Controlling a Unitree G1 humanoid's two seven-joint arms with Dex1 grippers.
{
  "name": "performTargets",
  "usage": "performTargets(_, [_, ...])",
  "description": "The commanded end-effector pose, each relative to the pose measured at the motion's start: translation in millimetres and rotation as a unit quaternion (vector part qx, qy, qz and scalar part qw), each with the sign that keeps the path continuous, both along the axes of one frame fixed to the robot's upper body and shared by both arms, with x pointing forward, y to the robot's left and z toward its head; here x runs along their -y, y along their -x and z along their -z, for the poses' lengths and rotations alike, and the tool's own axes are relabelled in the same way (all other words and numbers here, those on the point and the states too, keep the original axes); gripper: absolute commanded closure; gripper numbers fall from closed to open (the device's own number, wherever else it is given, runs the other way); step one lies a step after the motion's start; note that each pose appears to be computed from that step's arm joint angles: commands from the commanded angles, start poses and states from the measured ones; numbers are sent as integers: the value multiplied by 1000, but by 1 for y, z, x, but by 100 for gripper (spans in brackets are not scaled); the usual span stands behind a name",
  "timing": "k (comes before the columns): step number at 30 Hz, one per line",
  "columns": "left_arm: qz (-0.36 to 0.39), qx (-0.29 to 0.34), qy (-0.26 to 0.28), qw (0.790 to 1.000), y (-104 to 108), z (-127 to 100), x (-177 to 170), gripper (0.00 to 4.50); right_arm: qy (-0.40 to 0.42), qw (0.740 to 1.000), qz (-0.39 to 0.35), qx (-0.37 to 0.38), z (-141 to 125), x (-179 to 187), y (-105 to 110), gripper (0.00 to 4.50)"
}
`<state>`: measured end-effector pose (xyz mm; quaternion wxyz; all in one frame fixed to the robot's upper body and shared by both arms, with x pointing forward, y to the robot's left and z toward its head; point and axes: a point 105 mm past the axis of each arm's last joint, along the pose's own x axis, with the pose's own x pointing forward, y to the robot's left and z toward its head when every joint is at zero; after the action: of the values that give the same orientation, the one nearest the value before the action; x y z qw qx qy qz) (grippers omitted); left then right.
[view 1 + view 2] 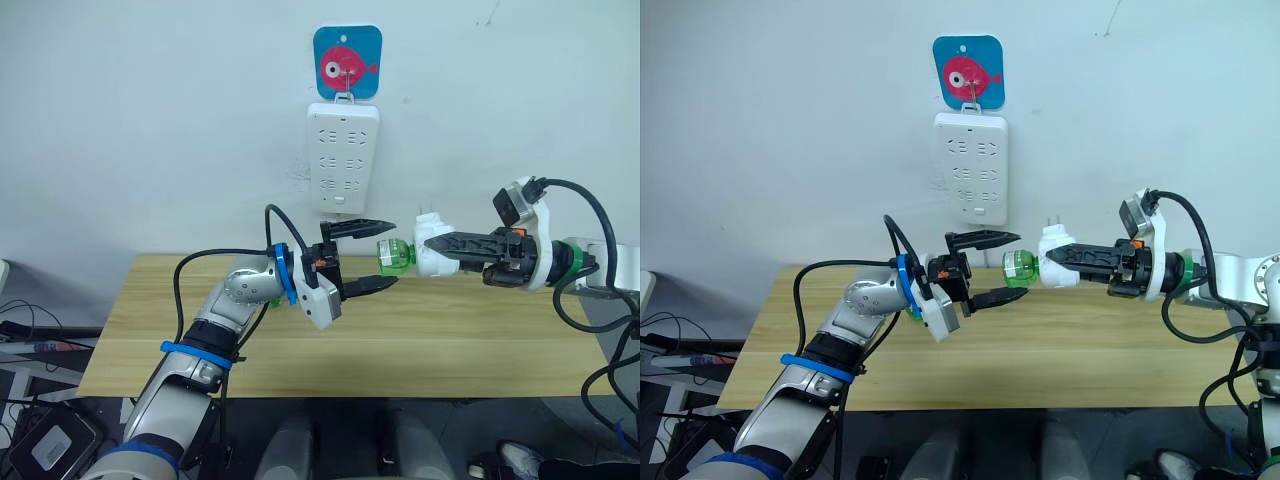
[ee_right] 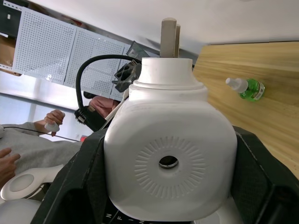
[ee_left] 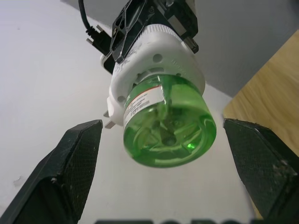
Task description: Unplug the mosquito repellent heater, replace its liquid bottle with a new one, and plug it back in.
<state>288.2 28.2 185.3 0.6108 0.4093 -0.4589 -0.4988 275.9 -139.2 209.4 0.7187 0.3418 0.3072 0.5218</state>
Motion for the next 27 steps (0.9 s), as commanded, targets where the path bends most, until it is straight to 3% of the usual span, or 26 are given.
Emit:
performTargets(1, [16,24,15,999,4,-12,2,63,-20,999,-13,21,-13,-4,5,152])
performTargets(6, [20,15,8,1000,6,-9,2,217,-22,999,-16,21,-13,-4,6,152])
performTargets(11, [35,-46,21,998,7,-10,4,224,-9,999,-32,21,-11,-7,11,152])
performTargets(14, [64,-199,39,977,8,-18,7,224,11,999,-45,26,-7,-9,16,152])
performTargets(16, [81,-294,28,952,9,-19,8,224,14,998,-52,29,-7,-9,18,152])
performTargets(18, [93,-432,40,896,6,-23,6,224,16,998,-54,33,-8,-10,19,152])
performTargets(20, [111,-598,50,792,5,-22,3,224,24,997,-57,42,-9,-11,20,152])
performTargets(22, [142,-730,47,667,10,-20,-1,224,33,996,-61,49,-8,-14,21,152])
performTargets(25, [202,-824,32,529,23,-25,-11,224,30,996,-70,54,-10,-17,24,152])
performTargets(27, [197,-850,28,487,25,-17,-16,224,28,995,-72,56,-12,-18,25,152])
